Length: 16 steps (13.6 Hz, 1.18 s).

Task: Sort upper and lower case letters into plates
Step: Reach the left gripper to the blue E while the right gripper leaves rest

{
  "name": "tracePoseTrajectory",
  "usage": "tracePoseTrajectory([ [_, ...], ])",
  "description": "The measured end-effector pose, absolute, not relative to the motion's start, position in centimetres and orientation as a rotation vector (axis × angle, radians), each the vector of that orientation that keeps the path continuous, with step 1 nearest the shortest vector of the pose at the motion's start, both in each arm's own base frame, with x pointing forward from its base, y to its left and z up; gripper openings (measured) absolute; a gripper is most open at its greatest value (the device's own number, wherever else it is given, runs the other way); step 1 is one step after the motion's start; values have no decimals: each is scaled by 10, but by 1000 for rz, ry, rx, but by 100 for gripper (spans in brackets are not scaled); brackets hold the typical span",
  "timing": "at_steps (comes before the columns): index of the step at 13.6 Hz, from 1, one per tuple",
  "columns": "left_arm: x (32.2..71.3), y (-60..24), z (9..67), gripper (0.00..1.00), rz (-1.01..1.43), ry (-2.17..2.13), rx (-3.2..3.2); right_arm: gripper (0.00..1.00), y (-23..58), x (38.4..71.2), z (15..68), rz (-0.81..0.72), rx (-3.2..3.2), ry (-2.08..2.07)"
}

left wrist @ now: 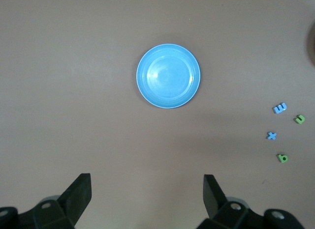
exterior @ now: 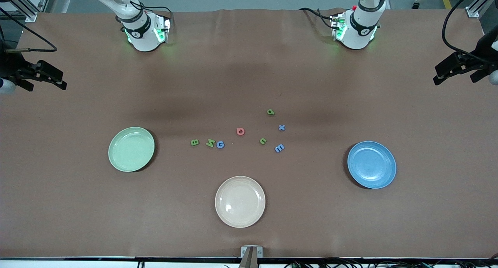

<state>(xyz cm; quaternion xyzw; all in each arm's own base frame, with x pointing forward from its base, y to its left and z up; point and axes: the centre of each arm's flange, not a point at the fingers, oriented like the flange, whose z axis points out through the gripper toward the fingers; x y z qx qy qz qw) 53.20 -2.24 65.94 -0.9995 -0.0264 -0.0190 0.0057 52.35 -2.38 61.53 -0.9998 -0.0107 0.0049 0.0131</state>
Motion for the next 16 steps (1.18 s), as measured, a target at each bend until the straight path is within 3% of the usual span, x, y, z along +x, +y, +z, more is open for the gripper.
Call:
tracePoseTrajectory([
  [8,540,-51,644,100,-14,22,-3132,100,-24,524,615,10,-3116,-33],
  [16,594,-244,478,100,48,-19,-3181,100,-24,523,618,9,-3136,-39],
])
